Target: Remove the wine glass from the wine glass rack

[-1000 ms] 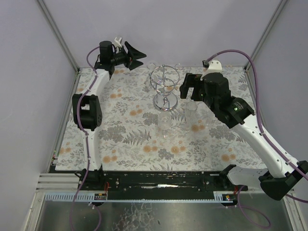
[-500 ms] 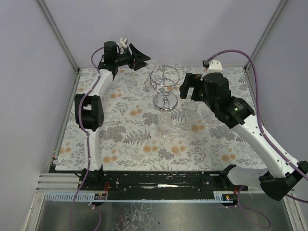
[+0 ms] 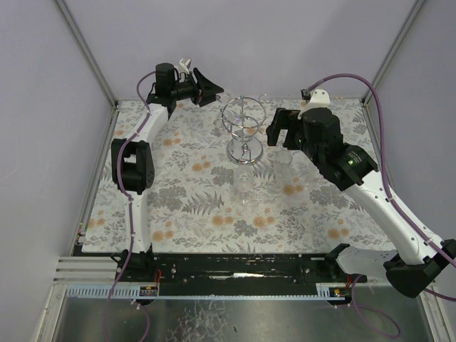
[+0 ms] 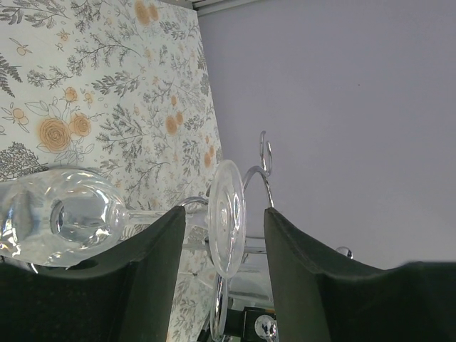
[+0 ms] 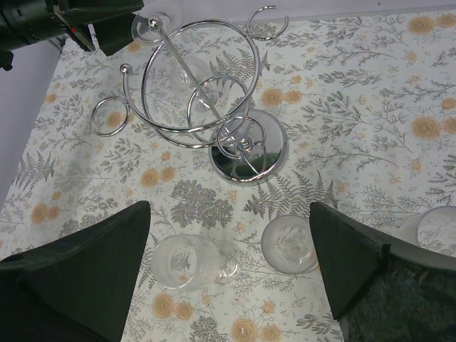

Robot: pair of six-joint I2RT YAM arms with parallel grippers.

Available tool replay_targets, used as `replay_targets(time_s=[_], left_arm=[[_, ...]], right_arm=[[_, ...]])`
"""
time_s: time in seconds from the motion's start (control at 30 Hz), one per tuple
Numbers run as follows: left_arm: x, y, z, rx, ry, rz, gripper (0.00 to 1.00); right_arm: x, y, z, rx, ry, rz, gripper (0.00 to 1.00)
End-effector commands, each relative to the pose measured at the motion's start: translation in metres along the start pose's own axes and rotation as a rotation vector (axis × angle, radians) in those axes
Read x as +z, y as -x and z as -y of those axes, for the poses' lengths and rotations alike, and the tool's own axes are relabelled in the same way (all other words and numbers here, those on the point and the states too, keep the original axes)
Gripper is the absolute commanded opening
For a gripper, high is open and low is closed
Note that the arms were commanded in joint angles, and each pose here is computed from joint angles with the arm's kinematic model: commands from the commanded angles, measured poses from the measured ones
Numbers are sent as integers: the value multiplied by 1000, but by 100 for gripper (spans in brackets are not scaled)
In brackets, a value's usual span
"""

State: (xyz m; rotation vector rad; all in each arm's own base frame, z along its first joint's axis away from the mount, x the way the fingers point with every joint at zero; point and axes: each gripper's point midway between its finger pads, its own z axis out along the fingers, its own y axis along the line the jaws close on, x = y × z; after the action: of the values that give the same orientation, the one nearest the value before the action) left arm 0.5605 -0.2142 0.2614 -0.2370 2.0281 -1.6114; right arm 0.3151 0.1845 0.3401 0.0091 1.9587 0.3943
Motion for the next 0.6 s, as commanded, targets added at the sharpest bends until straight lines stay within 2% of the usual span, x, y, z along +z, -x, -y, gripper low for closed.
replay_targets(time_s=[0.0, 0.57], left_arm=[[-6, 1, 22, 70, -34, 6, 47], [-4, 12, 27, 89, -42, 38, 40]], right_arm=[[-9, 15, -10, 26, 42, 43, 99], [-7, 15, -12, 21, 48, 35, 99]])
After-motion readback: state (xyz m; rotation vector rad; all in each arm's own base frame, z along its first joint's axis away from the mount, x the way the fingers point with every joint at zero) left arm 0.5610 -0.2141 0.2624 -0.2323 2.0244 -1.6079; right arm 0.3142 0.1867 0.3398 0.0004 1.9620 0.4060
